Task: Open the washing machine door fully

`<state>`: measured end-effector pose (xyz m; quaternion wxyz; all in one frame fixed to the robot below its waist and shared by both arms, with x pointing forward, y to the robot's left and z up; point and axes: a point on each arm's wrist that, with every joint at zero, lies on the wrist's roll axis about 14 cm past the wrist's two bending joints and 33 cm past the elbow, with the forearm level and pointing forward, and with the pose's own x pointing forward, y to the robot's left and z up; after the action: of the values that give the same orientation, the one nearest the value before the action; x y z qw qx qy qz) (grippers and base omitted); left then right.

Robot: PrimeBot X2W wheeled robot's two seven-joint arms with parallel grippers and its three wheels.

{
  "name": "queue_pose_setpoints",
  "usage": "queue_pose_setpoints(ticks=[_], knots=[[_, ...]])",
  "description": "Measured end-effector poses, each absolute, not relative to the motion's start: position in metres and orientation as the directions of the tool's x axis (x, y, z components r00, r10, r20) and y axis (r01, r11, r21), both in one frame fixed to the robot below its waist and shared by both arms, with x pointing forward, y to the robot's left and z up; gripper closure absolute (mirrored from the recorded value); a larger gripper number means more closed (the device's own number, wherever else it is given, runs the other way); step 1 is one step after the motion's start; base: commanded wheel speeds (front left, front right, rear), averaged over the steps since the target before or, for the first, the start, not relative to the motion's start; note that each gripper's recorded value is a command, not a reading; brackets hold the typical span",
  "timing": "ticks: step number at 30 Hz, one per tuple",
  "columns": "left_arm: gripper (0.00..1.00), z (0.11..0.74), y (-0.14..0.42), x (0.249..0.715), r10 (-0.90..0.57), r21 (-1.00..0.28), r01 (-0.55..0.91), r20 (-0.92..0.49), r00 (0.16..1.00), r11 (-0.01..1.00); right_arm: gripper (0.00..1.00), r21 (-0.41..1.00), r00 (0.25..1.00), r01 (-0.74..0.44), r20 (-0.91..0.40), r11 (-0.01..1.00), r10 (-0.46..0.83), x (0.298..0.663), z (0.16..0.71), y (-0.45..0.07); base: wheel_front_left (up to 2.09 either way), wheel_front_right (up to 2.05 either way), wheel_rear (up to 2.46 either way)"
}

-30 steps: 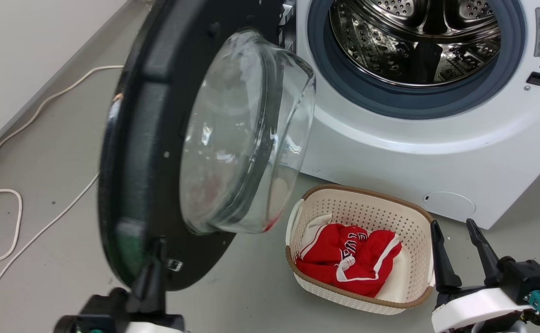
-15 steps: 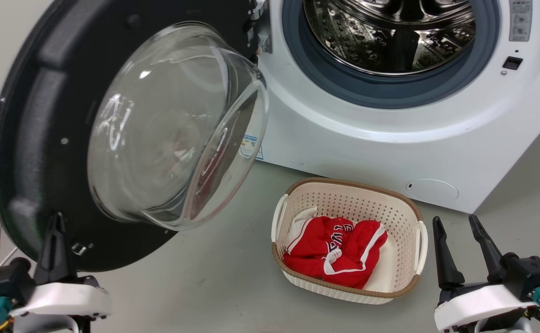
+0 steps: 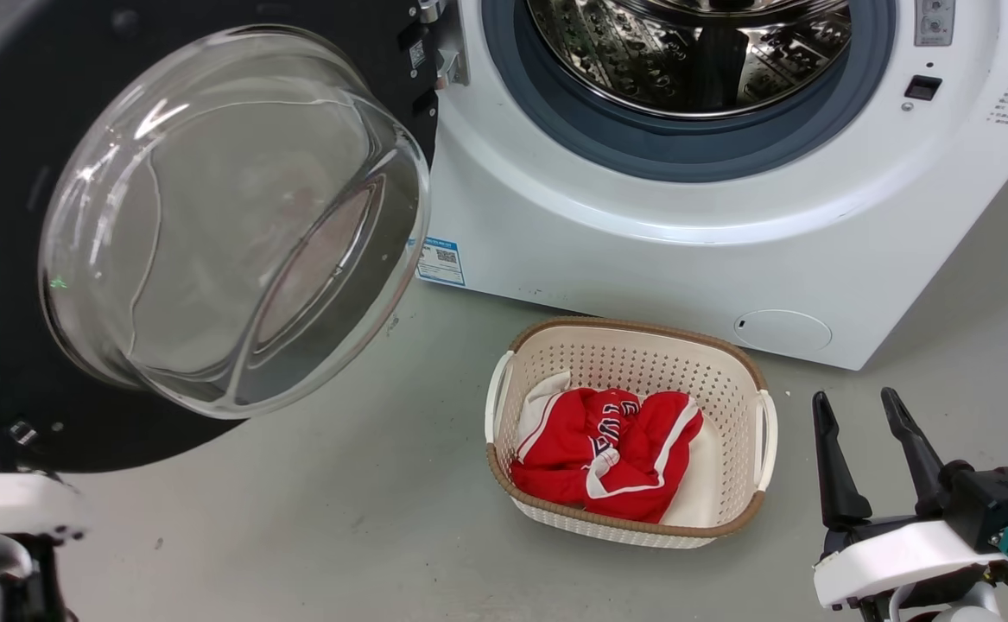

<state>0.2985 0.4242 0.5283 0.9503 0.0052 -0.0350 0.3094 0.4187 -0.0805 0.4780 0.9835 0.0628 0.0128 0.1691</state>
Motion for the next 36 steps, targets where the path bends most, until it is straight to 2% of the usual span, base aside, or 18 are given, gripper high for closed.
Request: queue_pose_setpoints(ticks=[8,19,20,21,22,23,24,26,36], knots=[[1.00,0.531,0.442,0.297,0.604,0.010,-0.606,0.068,0.794,0.795,0.00,0.124,0.945,-0.326,0.006,0.937,0.328,0.416,0.483,-0.083,0.00,0.00,0.00],[1.00,0.537,0.404,0.281,0.570,-0.008,-0.573,0.127,0.812,0.819,0.00,0.135,0.941,-0.338,0.028,0.931,0.338,0.411,0.491,-0.079,0.00,0.00,0.00],[0.89,0.537,0.399,0.278,0.565,-0.010,-0.569,0.134,0.814,0.822,0.00,0.136,0.940,-0.341,0.031,0.930,0.340,0.410,0.492,-0.078,0.00,0.00,0.00],[0.62,0.537,0.393,0.276,0.563,-0.014,-0.567,0.138,0.815,0.823,0.00,0.135,0.939,-0.345,0.032,0.929,0.344,0.408,0.492,-0.077,0.00,0.00,0.00],[0.48,0.537,0.387,0.273,0.560,-0.022,-0.563,0.141,0.817,0.826,0.00,0.135,0.937,-0.348,0.031,0.928,0.347,0.407,0.492,-0.076,0.00,0.00,0.00],[0.19,0.537,0.381,0.271,0.558,-0.030,-0.560,0.144,0.817,0.828,0.00,0.136,0.937,-0.350,0.035,0.927,0.348,0.406,0.493,-0.075,0.00,0.00,0.00],[0.05,0.537,0.375,0.270,0.554,-0.035,-0.556,0.147,0.819,0.831,0.00,0.135,0.936,-0.352,0.040,0.926,0.350,0.405,0.494,-0.075,0.00,0.00,0.00],[0.00,0.538,0.363,0.268,0.543,-0.053,-0.542,0.156,0.825,0.839,0.00,0.135,0.935,-0.355,0.052,0.925,0.351,0.403,0.498,-0.074,0.00,0.00,0.00],[0.00,0.542,0.294,0.290,0.389,-0.093,-0.378,0.182,0.903,0.921,0.00,0.119,0.944,-0.328,0.085,0.937,0.320,0.395,0.511,-0.087,0.00,0.00,0.00]])
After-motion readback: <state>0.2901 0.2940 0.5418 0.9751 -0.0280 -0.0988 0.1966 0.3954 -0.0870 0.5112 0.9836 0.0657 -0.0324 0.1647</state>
